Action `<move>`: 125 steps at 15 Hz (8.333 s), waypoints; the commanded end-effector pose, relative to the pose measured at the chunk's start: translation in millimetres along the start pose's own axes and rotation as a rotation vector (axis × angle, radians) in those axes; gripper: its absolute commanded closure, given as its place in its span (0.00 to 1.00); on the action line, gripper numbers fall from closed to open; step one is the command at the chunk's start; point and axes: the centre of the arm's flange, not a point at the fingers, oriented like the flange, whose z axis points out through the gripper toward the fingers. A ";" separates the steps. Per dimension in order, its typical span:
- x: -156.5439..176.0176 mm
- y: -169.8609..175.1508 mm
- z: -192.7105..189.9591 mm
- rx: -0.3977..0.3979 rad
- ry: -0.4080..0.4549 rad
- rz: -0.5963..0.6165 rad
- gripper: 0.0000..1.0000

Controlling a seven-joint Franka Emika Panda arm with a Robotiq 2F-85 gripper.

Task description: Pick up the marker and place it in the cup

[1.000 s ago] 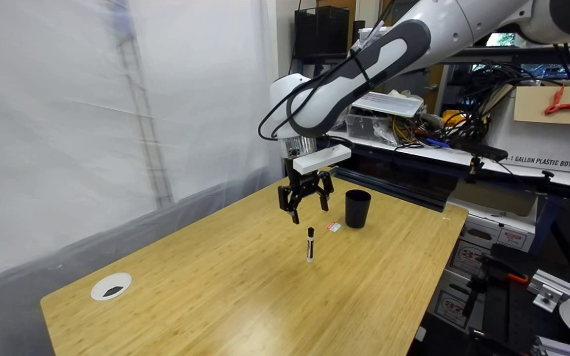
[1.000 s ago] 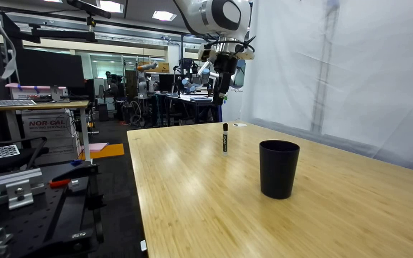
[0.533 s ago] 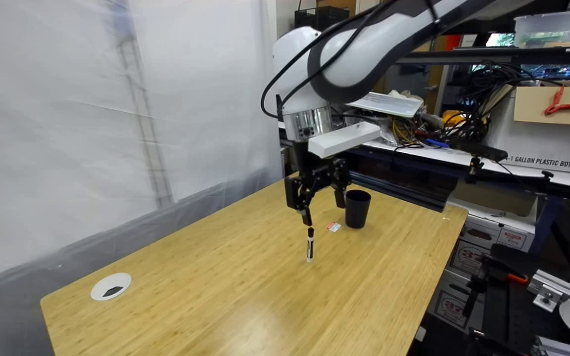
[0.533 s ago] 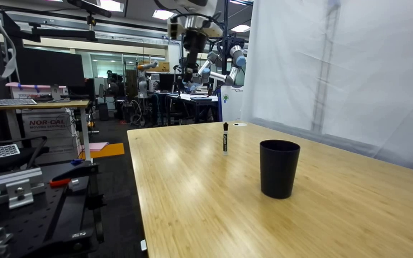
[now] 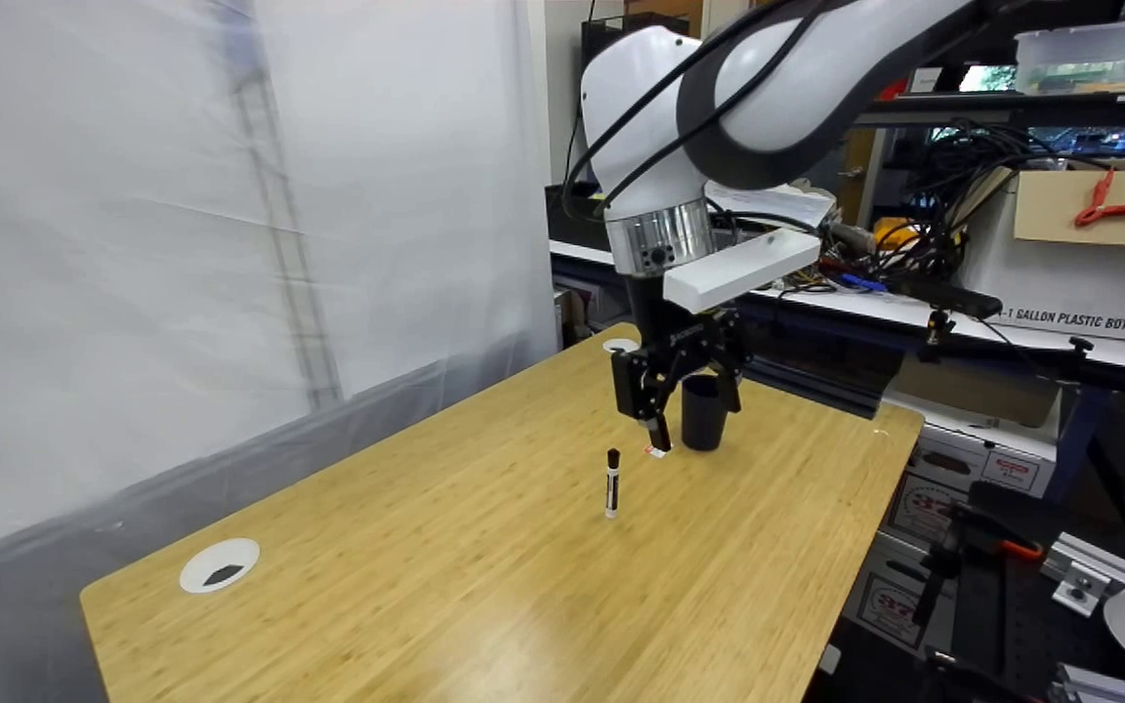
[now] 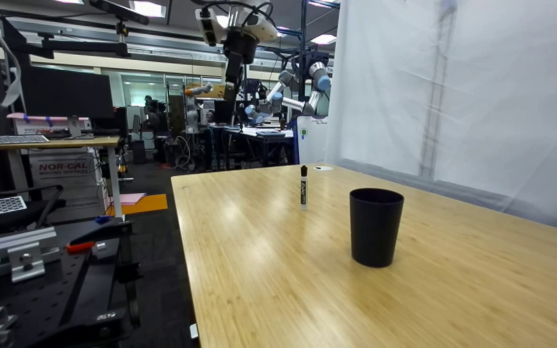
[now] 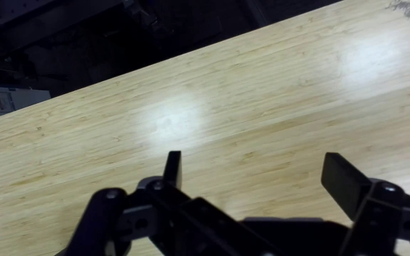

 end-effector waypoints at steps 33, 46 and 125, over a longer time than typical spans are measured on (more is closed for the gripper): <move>195.5 10.2 121.7 -0.018 0.049 0.076 0.00; 221.5 20.3 141.3 -0.001 0.091 0.004 0.26; 236.6 229.7 49.4 0.114 0.147 0.301 0.00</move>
